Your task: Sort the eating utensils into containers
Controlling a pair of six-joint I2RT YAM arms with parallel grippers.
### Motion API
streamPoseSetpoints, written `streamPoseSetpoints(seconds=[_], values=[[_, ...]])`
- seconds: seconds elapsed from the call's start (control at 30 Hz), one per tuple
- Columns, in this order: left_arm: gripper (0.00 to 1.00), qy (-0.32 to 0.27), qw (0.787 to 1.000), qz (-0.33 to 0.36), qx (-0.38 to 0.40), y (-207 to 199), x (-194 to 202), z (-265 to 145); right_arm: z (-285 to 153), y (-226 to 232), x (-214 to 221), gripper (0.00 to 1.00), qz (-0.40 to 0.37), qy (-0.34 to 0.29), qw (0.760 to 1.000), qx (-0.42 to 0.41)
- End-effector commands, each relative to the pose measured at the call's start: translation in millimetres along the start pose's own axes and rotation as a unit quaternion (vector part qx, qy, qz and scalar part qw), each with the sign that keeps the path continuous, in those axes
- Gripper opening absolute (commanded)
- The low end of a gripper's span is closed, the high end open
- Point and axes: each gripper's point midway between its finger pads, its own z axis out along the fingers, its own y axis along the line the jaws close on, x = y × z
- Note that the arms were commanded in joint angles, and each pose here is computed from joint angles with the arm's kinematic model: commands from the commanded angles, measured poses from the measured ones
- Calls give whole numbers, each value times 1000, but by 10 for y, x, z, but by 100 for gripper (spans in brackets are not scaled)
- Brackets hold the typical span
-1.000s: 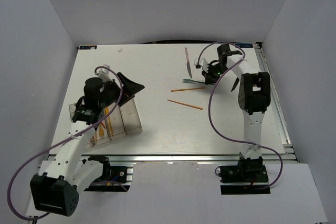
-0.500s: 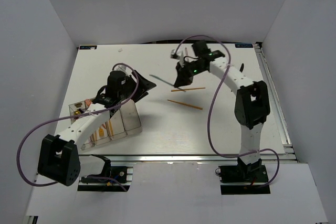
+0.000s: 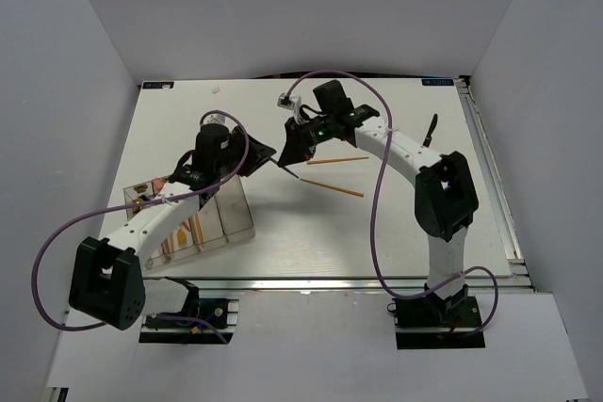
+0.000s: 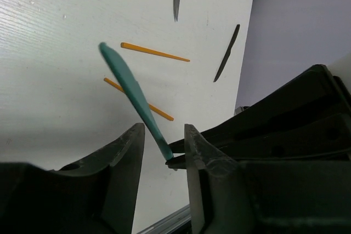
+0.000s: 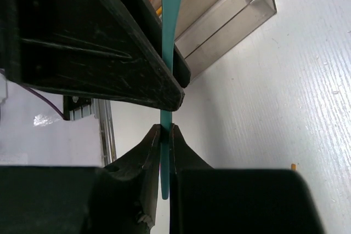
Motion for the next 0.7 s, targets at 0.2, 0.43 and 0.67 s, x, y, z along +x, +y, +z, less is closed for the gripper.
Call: streamPoseSetpoints(seconds=[0.2,0.43,0.67], values=[[8,-13,1000,23,6,-102,-58,-129,-107,173,-143,19,-28,-23,999,-12],[0,-19,990,109,-86,168,-245,-379,-209,107,-9,78,-87,-1,996,-13],[0,-32,952,178,-245,997,-727,-1141,-805,-437,22,89,-182,-2,978,99]])
